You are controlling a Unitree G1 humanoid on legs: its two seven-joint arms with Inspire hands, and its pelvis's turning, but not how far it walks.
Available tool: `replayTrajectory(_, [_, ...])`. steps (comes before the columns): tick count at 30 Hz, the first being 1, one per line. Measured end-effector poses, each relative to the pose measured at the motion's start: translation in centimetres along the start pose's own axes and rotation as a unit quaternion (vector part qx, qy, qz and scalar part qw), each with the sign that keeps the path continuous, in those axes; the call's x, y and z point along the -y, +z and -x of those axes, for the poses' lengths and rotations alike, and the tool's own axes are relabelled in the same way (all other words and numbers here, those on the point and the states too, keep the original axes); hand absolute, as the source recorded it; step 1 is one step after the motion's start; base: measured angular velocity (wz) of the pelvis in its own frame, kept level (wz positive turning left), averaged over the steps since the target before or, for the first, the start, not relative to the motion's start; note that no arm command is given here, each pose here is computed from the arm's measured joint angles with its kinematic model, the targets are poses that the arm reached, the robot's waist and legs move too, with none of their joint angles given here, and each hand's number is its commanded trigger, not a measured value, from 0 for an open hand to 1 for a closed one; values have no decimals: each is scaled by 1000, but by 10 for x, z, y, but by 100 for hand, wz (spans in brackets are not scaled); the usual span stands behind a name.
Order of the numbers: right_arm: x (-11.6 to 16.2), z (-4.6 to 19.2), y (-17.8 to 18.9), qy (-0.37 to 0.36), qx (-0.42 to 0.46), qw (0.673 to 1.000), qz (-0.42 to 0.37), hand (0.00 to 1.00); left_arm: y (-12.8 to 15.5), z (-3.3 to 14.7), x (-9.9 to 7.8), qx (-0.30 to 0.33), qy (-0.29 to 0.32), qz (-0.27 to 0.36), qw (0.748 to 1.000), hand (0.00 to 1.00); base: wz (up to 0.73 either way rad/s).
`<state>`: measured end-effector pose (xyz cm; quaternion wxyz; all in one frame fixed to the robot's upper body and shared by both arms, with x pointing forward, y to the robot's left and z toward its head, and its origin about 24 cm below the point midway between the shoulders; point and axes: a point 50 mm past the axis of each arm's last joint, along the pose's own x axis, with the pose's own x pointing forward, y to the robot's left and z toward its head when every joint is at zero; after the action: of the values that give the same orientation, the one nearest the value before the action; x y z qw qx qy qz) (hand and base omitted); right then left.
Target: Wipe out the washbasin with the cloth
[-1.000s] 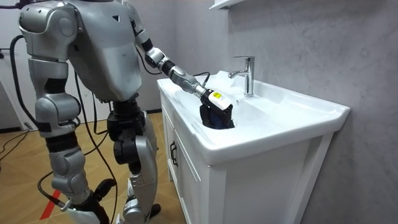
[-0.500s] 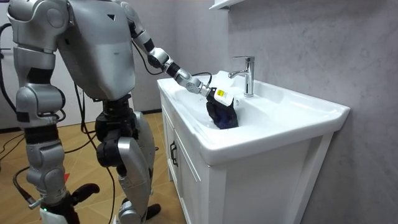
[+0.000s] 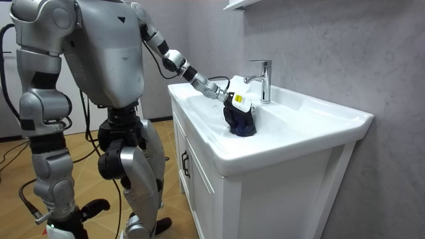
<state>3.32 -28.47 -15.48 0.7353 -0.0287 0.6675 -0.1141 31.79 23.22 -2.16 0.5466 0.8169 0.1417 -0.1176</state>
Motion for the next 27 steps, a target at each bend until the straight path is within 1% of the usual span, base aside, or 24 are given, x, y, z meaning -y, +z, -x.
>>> replayTrajectory(3, [0, 0, 6, -10, 12, 1000, -7, 0, -5, 0, 0, -5, 1, -4, 1000, 100, 3])
replayTrajectory(10, [-1, 0, 17, -23, 24, 999, -22, 0, -5, 0, -1, -5, 6, -7, 1000, 100, 2])
replayTrajectory(13, [-6, 0, 27, -20, 34, 999, -31, 0, -5, 0, -1, -6, 11, -8, 1000, 100, 6])
replayTrajectory(17, [-20, -2, 38, 0, 36, 996, -79, 0, -7, 0, -1, -10, 14, -12, 1000, 100, 14])
replayTrajectory(22, [-26, -2, 42, 11, 29, 994, -104, 0, -11, 0, -2, -22, 19, 5, 1000, 100, 28])
replayTrajectory(27, [-28, -2, 45, 12, 26, 994, -103, 0, -15, 1, 1, -34, 17, 20, 999, 100, 31])
